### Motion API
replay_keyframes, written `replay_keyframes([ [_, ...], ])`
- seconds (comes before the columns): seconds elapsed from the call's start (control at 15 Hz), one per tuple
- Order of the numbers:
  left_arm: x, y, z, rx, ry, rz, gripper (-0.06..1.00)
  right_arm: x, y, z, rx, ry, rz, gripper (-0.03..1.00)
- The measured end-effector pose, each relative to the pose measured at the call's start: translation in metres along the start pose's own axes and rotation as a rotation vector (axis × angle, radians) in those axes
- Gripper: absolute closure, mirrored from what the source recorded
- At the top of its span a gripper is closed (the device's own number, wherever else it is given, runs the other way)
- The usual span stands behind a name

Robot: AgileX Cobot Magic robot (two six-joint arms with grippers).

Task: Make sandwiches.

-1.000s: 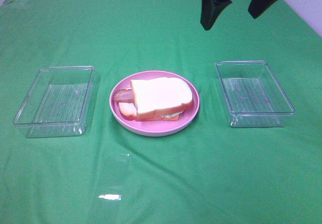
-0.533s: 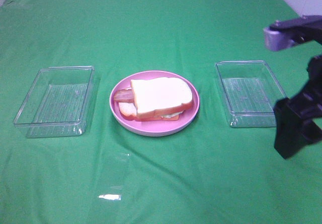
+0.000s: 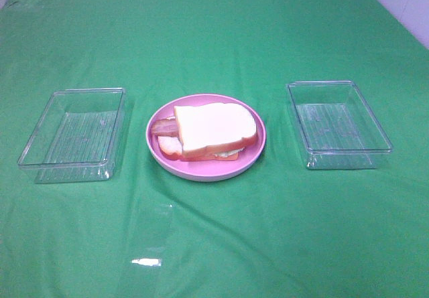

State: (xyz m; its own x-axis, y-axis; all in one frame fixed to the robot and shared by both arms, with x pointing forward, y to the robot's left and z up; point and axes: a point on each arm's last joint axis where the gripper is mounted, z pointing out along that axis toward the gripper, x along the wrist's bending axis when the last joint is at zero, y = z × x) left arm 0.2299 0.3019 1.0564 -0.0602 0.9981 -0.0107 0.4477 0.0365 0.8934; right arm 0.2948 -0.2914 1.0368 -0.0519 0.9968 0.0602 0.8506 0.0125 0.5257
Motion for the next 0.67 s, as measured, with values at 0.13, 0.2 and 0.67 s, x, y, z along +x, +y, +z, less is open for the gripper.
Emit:
replay_keyframes([
  [0.13,0.0,0.0,0.0,0.0,0.0,0.0,-0.03,0.001,-0.02,-0.012,-0.135,-0.001,-0.007,0.0],
  [0.2,0.0,0.0,0.0,0.0,0.0,0.0,-0.03,0.001,-0.03,-0.019,-0.222,-0.003,-0.014,0.0],
  [0.67,0.0,0.0,0.0,0.0,0.0,0.0,-0.03,0.0,-0.058,-0.027,-0.359,-0.033,-0.064,0.0],
])
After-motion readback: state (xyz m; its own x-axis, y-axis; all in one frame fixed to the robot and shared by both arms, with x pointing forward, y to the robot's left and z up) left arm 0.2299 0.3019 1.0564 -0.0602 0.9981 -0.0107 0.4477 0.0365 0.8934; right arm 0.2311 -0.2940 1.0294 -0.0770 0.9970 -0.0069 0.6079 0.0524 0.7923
